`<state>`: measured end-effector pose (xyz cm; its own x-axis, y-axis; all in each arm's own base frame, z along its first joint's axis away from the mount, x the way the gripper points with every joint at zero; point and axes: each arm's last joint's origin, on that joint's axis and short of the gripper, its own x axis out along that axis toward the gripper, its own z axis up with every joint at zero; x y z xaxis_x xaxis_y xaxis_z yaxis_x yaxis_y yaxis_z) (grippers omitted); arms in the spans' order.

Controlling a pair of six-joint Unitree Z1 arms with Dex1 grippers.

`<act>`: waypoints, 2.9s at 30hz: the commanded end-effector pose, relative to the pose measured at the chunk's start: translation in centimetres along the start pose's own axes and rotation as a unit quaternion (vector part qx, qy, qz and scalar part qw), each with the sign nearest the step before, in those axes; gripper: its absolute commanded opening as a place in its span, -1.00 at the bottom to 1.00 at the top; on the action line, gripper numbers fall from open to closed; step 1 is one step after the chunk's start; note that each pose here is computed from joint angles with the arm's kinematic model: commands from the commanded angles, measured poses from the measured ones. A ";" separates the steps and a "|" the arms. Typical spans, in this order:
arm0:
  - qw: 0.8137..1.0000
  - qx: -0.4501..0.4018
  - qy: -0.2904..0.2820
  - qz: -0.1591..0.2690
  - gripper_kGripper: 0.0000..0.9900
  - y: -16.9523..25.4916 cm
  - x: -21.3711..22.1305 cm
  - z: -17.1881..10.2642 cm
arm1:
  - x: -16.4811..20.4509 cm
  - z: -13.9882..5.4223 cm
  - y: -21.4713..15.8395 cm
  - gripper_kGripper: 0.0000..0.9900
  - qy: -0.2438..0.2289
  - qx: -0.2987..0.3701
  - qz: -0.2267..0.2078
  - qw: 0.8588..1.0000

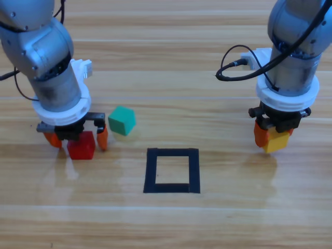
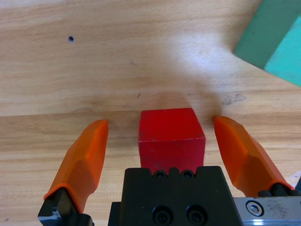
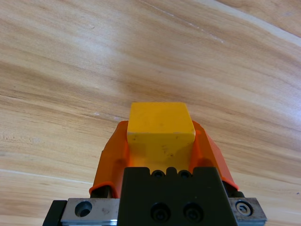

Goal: Stack the blocks in the rectangular block: red at the bottom, yellow in the middle, green on top

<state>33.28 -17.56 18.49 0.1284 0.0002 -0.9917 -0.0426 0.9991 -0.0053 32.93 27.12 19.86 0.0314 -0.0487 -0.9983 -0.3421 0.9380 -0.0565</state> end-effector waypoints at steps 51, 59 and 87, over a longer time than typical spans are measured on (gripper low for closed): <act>1.000 -0.013 0.026 0.008 -0.94 -16.2 -1.0 -5.0 | -2.3 -0.9 -1.6 -0.53 -0.013 0.018 0.030 0.999; 1.000 0.004 0.025 -0.013 -0.94 -16.8 -0.4 -5.0 | -2.2 -1.0 -1.7 -0.53 -0.014 0.019 0.029 0.999; 0.999 0.016 0.022 -0.017 -0.94 -18.0 1.3 -5.9 | -3.0 -1.5 -2.3 -0.53 -0.023 0.019 0.041 0.999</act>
<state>29.32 -34.31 19.69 0.1301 -0.0749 -0.9887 -0.0414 0.9959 -0.0809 31.91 25.81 22.76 0.0501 0.0271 -0.9984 -0.3305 0.9438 0.0091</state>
